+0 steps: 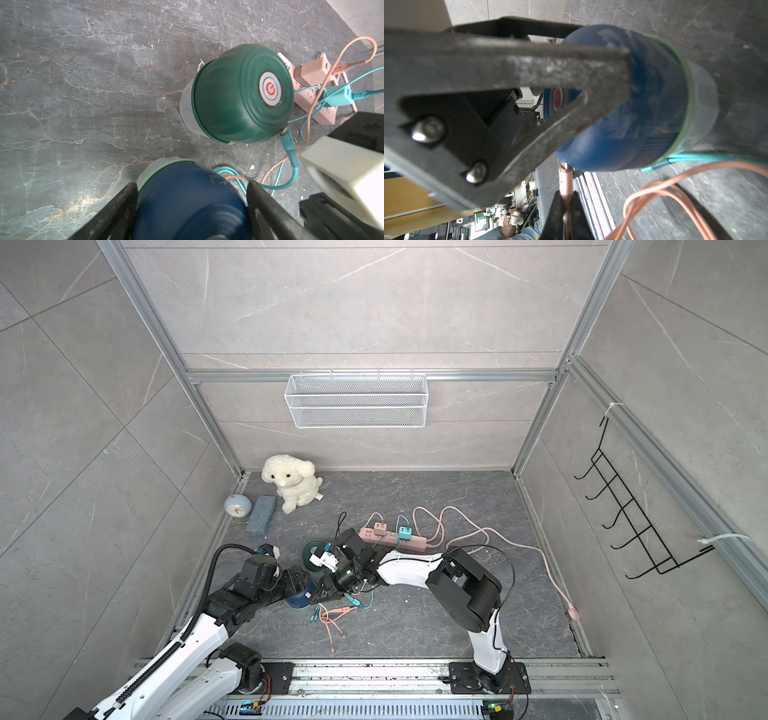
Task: Charge the cordless meat grinders
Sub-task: Insert the charging cable into the cordless meat grinder.
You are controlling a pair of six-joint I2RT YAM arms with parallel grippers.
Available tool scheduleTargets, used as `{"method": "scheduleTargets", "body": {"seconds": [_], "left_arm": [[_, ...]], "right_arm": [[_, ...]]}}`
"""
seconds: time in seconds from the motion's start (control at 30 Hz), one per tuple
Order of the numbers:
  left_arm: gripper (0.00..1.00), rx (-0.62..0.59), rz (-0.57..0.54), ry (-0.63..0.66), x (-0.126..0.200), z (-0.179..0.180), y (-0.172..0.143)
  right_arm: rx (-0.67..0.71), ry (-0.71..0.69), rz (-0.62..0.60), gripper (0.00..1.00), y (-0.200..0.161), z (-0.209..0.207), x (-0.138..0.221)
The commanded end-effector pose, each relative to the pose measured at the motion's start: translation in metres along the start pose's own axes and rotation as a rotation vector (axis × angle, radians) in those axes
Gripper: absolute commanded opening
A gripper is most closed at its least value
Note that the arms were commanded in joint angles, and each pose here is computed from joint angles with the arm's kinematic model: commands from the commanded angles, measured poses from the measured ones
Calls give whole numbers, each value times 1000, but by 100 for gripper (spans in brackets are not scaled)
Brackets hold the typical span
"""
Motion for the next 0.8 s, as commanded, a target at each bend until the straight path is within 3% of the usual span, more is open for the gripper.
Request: {"method": "scheduleTargets", "body": {"seconds": [0.0, 0.3, 0.57, 0.77], "left_arm": [[81, 38, 136, 30, -7, 14, -38], [81, 63, 124, -10, -4, 13, -44], [89, 2, 99, 43, 9, 12, -25], [99, -26, 58, 108, 19, 15, -7]], "right_arm": [[-4, -11, -85, 0, 26, -8, -3], [17, 2, -117, 4, 33, -3, 0], [54, -109, -135, 39, 17, -14, 19], [88, -137, -163, 49, 6, -13, 40]]}}
Point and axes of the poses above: each gripper's point midway between its finger pads, its own x axis back along the fingers, its own z axis along the line the jaws close on, y = z × x, the point moved 1 cm from there along x, back along the fingers, and after that the axes turned 7 degrees about -x, right-handed, at the moved point
